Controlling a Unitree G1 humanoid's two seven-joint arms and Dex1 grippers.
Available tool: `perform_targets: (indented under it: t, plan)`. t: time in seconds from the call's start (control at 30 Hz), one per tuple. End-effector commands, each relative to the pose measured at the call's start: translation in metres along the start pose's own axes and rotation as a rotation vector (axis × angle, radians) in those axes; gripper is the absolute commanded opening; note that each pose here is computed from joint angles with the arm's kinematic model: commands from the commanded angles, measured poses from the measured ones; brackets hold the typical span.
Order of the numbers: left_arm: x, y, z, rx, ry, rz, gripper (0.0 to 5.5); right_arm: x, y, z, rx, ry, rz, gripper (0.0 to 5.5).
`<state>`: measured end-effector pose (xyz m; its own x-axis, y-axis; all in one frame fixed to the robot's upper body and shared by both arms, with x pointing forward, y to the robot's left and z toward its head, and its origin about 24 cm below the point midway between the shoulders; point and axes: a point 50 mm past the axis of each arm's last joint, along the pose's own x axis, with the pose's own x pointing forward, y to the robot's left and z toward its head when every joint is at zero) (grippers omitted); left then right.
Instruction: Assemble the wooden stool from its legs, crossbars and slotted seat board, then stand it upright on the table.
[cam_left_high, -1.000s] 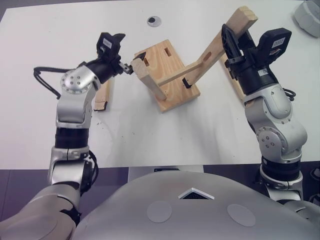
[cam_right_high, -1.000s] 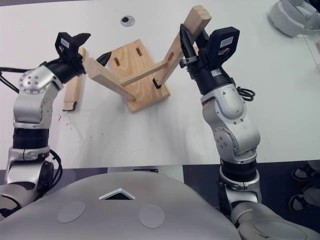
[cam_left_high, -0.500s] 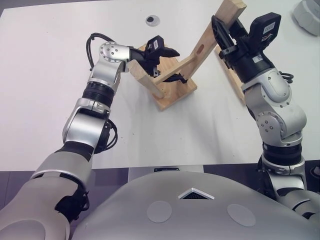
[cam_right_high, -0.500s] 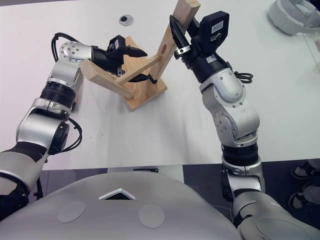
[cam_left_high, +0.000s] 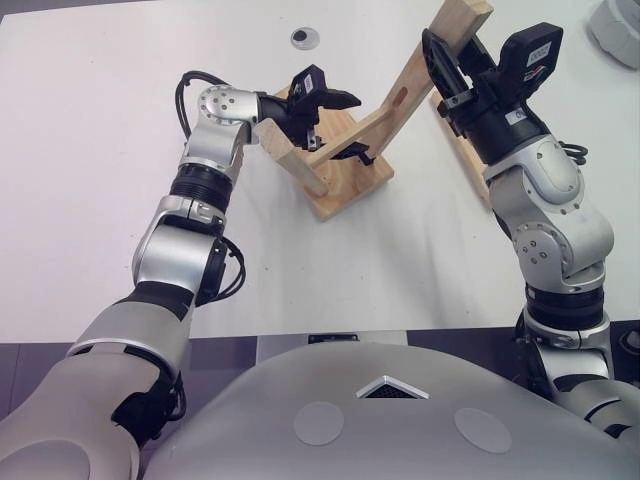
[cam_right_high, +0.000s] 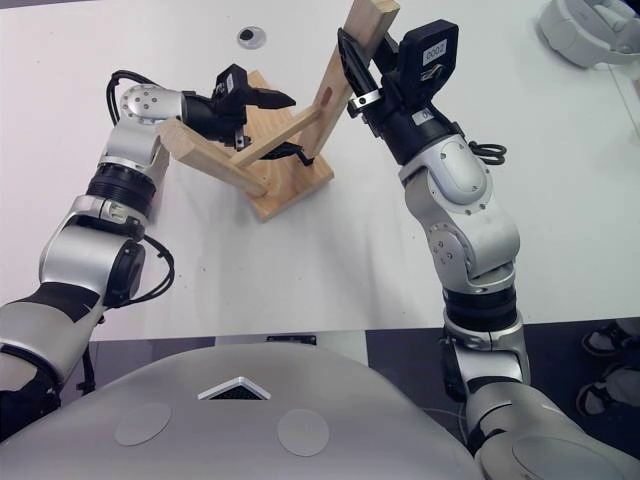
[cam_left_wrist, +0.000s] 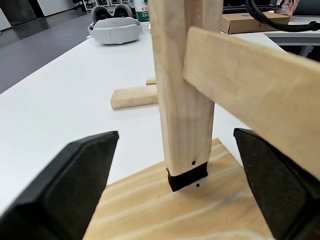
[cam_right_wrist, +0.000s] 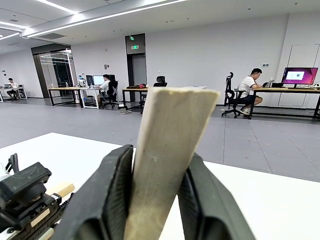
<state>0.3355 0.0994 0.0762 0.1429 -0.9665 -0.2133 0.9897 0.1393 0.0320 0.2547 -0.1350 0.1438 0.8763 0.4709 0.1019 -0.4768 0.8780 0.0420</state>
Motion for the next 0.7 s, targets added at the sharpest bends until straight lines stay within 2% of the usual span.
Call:
perform_targets:
  t: [0.03,0.4,0.6,0.7]
  plan:
    - [0.004,0.017,0.048,0.152,-0.114,0.035,4.24,-0.034,-0.009,-0.084,-0.081,0.529,-0.045,1.21]
    - [0.023,0.018,0.059,0.147,-0.195,0.048,4.24,-0.039,-0.011,-0.093,-0.044,0.562,-0.015,1.21]
    - [0.021,0.025,0.071,0.185,-0.221,0.084,4.24,-0.040,-0.007,-0.096,-0.035,0.570,0.004,1.23]
    - [0.022,0.024,0.067,0.188,-0.203,0.066,4.24,-0.040,-0.007,-0.096,-0.031,0.569,0.002,1.23]
